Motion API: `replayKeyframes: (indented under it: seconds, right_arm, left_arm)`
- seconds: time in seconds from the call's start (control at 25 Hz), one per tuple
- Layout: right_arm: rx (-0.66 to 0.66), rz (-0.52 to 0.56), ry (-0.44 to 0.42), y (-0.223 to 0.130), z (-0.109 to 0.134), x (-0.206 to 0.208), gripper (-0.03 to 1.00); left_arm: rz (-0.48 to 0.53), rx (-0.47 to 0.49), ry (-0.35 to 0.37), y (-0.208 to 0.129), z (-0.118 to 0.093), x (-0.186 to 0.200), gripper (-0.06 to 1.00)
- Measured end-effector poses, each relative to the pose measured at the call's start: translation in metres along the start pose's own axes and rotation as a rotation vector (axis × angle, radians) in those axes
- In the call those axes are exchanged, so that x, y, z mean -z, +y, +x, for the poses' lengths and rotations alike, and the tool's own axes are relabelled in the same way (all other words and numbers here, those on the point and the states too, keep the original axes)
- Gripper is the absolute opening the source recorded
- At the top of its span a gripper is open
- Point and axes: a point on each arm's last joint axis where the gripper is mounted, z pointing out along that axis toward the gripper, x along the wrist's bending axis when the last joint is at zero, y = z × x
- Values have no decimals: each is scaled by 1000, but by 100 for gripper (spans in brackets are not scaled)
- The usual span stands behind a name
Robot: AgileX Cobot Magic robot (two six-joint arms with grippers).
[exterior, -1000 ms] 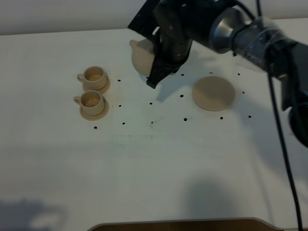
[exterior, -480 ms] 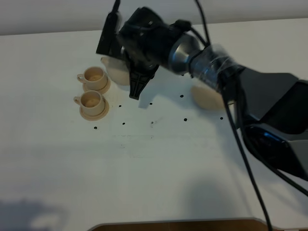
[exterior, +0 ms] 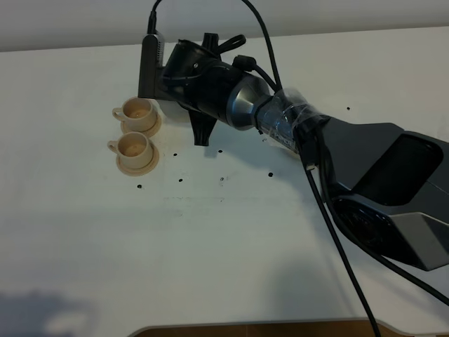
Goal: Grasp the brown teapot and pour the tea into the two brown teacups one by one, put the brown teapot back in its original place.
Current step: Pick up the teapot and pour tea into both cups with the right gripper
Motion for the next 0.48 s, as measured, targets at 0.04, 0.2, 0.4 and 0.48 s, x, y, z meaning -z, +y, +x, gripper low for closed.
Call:
replayKeyframes:
  seconds: [0.04,0.2,0.4,0.48]
  right_arm:
    - [-7,-3,-15,1,0,-1,12]
    - [-40,-30,-46,5,0,0,12]
    - [-40,-66,-77,8,-3,-1,12]
    - [-24,-68,-96,10,-1,-3,12]
  left_arm:
    - [0,0,0,0,0,0,46]
    - [0,0,0,0,0,0,46]
    - [0,0,0,0,0,0,46]
    - [0,0,0,0,0,0,46]
